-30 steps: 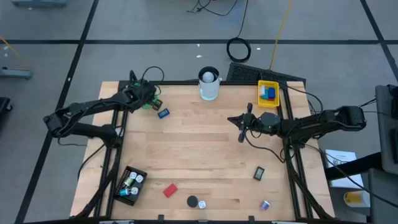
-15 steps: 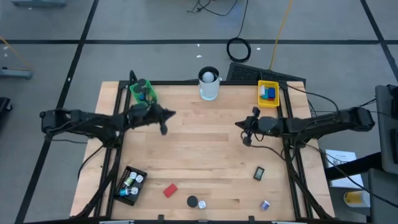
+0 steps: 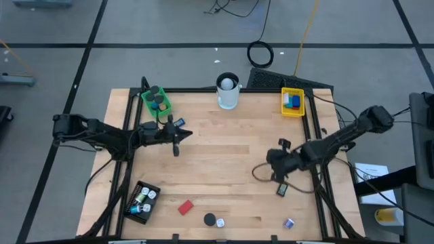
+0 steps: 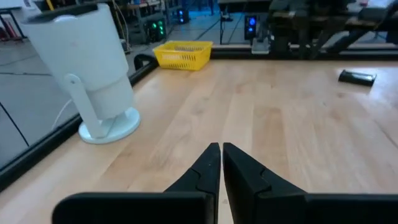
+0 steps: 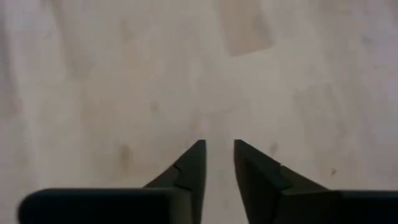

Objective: Pick & Place Office items
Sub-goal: Put the black digital clock into the yellow bin

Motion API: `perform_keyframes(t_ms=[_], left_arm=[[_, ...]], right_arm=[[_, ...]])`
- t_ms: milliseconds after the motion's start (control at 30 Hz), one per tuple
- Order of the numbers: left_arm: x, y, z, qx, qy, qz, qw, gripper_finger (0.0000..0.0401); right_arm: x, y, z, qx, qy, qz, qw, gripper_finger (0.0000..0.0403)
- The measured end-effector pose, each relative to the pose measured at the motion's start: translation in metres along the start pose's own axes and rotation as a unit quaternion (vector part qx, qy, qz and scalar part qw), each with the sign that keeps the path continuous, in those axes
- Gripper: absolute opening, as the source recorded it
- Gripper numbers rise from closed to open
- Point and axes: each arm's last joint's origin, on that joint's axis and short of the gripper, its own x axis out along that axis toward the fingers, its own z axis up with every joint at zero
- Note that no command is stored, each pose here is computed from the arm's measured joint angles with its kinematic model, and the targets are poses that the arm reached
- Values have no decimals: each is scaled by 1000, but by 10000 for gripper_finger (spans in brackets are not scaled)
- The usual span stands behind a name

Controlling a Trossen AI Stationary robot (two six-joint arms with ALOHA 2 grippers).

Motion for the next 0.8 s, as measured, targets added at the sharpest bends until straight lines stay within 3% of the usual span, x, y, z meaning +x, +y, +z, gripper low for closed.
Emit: perform_keyframes(t_ms=[233,467,800], left_arm=[[1,-1,-2,10,8,-3,1000,9],[1,-1,-3,3,12,-3,1000,10],[1,-1,-4,2,15,-3,1000,39]], right_arm=[[-22,44,-7,-50,77,11,996,155],[-21,70,-29,-73,163,42,983,238],[-14,87,-51,-162,205,45,964,291]])
